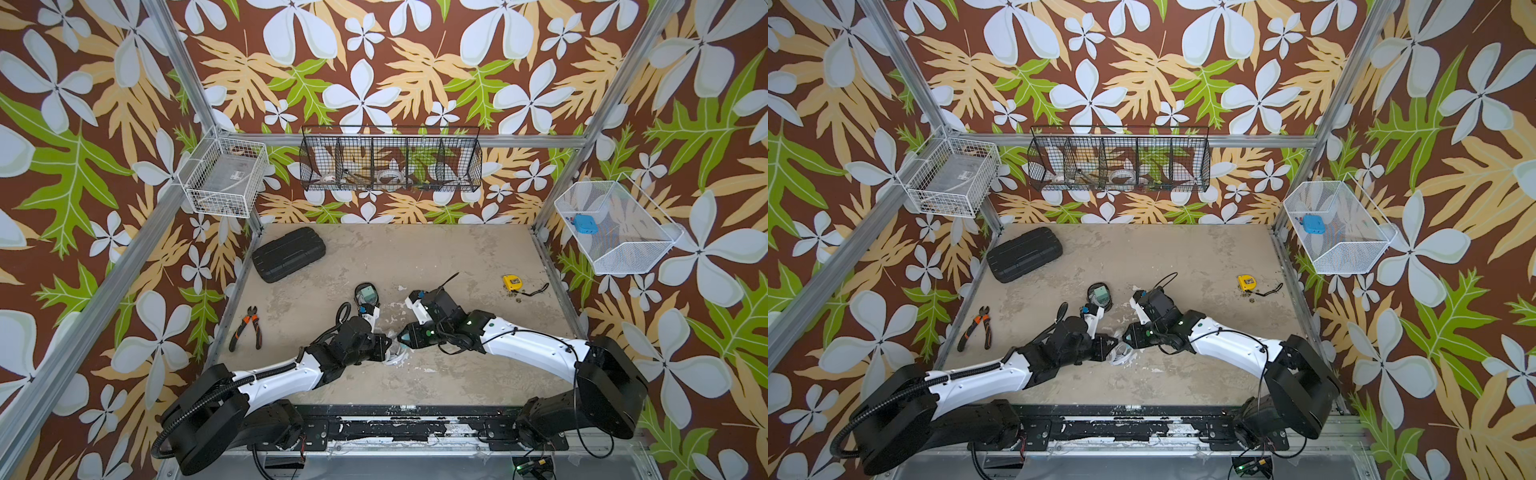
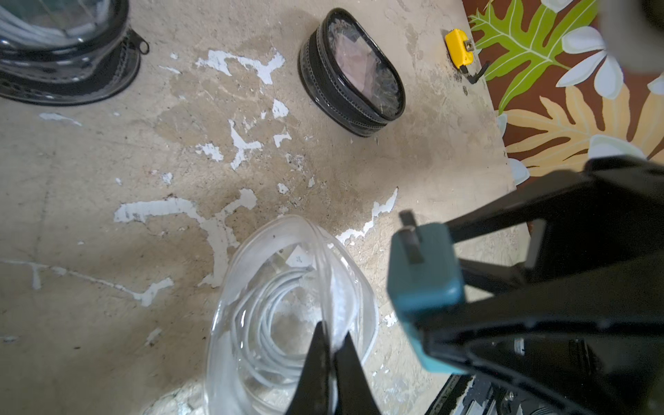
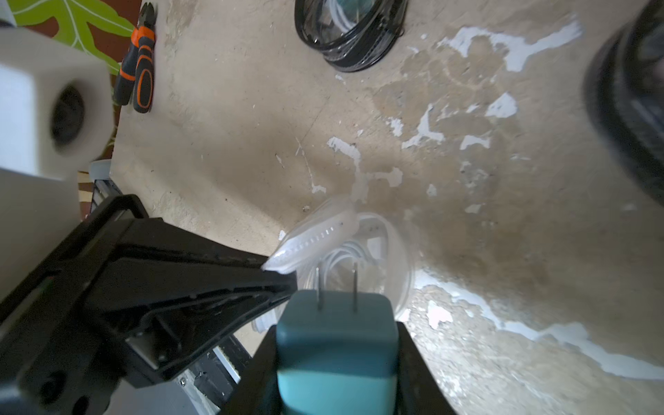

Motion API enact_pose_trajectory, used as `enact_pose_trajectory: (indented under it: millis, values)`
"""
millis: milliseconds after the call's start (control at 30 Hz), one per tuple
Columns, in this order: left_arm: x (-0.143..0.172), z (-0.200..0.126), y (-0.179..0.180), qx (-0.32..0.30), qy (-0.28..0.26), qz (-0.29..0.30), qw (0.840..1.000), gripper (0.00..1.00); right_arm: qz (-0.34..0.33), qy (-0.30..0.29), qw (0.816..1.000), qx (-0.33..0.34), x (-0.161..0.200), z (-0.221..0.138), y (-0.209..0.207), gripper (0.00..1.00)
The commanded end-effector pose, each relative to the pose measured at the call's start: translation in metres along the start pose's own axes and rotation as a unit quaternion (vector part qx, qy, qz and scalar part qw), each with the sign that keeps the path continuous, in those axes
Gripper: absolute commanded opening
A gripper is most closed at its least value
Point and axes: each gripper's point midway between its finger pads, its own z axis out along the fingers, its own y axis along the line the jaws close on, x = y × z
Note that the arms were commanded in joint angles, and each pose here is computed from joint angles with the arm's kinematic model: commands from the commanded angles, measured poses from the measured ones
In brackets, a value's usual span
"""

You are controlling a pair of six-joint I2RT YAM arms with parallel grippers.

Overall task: Pack away charging kits
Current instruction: Pick up the plug from the center of the board, then place the plug in the storage bag, then place the storage bag at the center of the board.

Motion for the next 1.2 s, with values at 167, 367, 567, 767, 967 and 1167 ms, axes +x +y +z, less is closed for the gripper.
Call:
enact_pose_trajectory:
  millis: [167,367,567,767,967,1167]
  values:
    - [-0.012,-0.003,-0.015,0.034,-0.024,-0.022,0.999,0.0,0.008,0.013,1.0,-0.022,0.013,0.023,-0.001,0.31]
    - [-0.008,-0.01,-0.019,0.07,-0.035,-0.038,0.996,0.0,0.01,0.027,0.999,-0.016,0.022,0.036,-0.01,0.31]
    - [0.002,-0.016,-0.02,0.107,-0.042,-0.054,0.992,0.0,0.012,0.028,0.999,-0.039,0.012,0.043,0.002,0.33]
    - [0.002,-0.024,-0.016,0.12,-0.067,-0.056,0.989,0.0,0.005,0.049,0.997,-0.054,0.012,0.053,0.011,0.35]
    - [0.001,-0.023,-0.012,0.111,-0.072,-0.052,0.99,0.0,-0.005,0.064,0.995,-0.072,0.022,0.059,0.021,0.43]
    - [0.001,-0.021,-0.01,0.108,-0.068,-0.056,0.99,0.0,-0.036,0.073,0.991,-0.104,0.024,0.058,0.045,0.58]
